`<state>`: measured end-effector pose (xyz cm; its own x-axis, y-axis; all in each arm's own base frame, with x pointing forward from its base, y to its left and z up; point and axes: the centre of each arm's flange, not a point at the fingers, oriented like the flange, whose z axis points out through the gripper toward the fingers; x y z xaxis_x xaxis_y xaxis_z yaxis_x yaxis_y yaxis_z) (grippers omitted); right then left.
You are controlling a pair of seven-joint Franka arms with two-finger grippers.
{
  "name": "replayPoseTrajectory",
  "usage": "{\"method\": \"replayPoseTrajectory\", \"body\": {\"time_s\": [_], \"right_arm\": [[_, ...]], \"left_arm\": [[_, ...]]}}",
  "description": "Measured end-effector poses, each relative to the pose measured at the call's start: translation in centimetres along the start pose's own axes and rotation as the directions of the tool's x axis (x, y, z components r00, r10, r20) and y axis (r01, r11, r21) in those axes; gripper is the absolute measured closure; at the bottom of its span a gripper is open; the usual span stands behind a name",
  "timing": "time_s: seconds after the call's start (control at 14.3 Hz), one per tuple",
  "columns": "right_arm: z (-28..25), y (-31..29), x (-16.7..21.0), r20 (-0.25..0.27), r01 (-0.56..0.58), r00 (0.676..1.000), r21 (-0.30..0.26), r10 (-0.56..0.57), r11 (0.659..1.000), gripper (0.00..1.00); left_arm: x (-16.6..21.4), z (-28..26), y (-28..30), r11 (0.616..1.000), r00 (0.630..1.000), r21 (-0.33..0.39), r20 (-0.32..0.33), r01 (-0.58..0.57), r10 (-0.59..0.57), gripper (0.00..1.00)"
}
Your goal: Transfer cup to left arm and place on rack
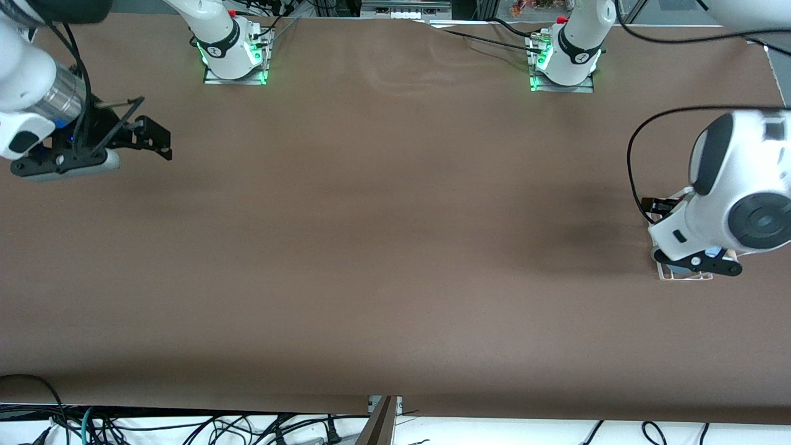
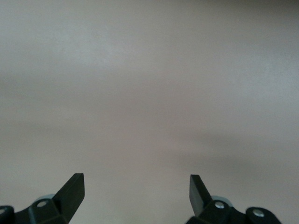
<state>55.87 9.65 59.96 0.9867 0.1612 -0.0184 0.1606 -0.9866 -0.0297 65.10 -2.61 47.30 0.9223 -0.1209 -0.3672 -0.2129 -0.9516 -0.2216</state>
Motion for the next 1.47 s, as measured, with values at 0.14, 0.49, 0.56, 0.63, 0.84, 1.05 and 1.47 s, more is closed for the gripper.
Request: {"method": "replayPoseTrajectory", "body": {"time_s": [0.14,0.49,0.56,0.63,0.84,1.05,1.47], "right_arm": [[-0.3,0.2,-0.1,0.008,-0.009,1.000,0.000,0.009,1.000,0.00],[-1.8,0.7,-0.2,-0.012,-0.029,0.999,-0.001,0.029,1.000,0.00],[-2.2,0.7,-0.2,-0.018,-0.029,0.999,-0.001,0.029,1.000,0.00],[-2.4,0.7,-0.2,-0.022,-0.030,0.999,-0.001,0.030,1.000,0.00],[-2.3,0.7,0.0,-0.028,-0.040,0.999,0.000,0.040,0.999,0.00],[-1.4,0.8,1.0,-0.038,-0.042,0.998,0.001,0.042,0.999,0.00],[0.4,1.0,2.1,-0.016,-0.045,0.999,0.002,0.045,0.999,0.00]], "left_arm": [[-0.9,-3.1,0.2,0.997,0.993,-0.069,-0.115,0.024,-0.032,0.00],[-2.9,-6.5,-2.8,0.969,0.957,-0.242,-0.265,0.057,-0.122,0.00],[-3.7,-7.1,-3.7,0.961,0.944,-0.266,-0.293,0.072,-0.152,0.00],[-4.7,-7.5,-4.4,0.954,0.928,-0.286,-0.324,0.087,-0.182,0.00],[-8.2,-7.1,-3.5,0.948,0.903,-0.303,-0.375,0.095,-0.210,0.00],[-10.3,-5.9,1.0,0.962,0.902,-0.270,-0.403,0.048,-0.158,0.00],[-10.8,-4.7,1.9,0.964,0.911,-0.262,-0.386,0.042,-0.145,0.00]]}}
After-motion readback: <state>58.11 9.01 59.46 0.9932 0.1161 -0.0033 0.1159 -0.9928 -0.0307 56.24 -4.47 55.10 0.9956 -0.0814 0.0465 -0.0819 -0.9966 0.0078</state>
